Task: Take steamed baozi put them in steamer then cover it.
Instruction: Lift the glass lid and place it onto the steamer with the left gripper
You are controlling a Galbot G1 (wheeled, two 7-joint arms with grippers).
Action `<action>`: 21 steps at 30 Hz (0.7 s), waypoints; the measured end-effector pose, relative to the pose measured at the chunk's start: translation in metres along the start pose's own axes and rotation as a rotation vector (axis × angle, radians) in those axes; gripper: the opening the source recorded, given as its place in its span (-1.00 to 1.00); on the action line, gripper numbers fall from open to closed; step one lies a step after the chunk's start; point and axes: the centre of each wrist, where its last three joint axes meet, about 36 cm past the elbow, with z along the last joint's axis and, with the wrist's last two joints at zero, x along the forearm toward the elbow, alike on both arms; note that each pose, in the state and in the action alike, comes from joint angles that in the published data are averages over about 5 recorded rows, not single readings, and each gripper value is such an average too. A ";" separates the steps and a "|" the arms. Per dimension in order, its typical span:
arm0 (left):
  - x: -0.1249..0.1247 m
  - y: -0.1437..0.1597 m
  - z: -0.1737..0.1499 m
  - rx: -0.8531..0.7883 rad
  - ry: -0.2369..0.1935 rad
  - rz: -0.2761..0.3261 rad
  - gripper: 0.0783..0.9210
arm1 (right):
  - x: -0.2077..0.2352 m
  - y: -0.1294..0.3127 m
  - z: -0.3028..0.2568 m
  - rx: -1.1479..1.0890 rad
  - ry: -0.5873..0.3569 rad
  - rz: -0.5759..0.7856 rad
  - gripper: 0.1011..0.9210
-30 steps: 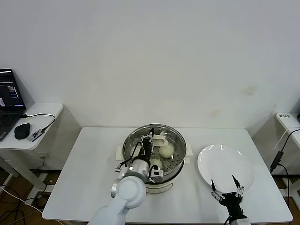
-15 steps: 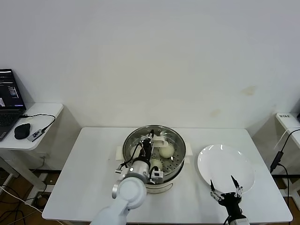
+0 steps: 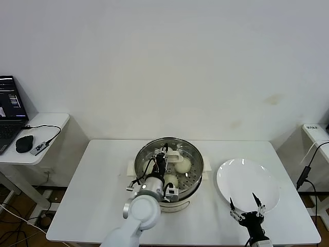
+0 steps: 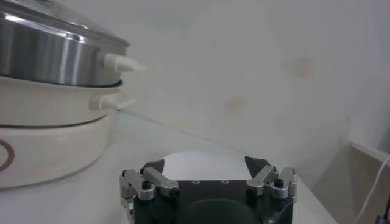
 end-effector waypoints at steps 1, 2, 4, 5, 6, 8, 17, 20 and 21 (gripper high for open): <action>0.000 0.000 -0.001 0.002 -0.001 0.000 -0.82 | 0.000 0.000 0.000 0.000 0.000 0.000 0.76; 0.000 0.000 -0.001 0.003 -0.001 0.000 -0.82 | 0.000 0.000 0.000 0.000 0.000 -0.001 0.76; -0.001 0.000 -0.002 0.004 -0.001 -0.002 -0.82 | 0.000 0.000 0.000 0.001 -0.001 -0.001 0.76; -0.001 -0.001 -0.002 0.004 -0.001 -0.003 -0.82 | 0.000 0.000 0.000 0.002 -0.001 -0.002 0.76; -0.002 -0.001 -0.002 0.003 -0.001 -0.004 -0.81 | 0.000 0.000 0.000 0.002 -0.001 -0.002 0.76; -0.002 -0.001 -0.001 0.001 0.000 -0.007 -0.79 | 0.001 0.000 0.001 0.003 -0.001 -0.003 0.76; 0.002 -0.001 0.000 0.006 -0.006 -0.022 -0.23 | 0.000 0.001 0.001 0.005 -0.001 -0.006 0.76; 0.007 -0.001 0.000 0.008 -0.009 -0.028 -0.03 | 0.000 0.001 0.001 0.005 -0.001 -0.007 0.76; 0.009 -0.001 0.000 0.009 -0.011 -0.031 0.06 | 0.000 0.001 0.001 0.005 -0.001 -0.007 0.76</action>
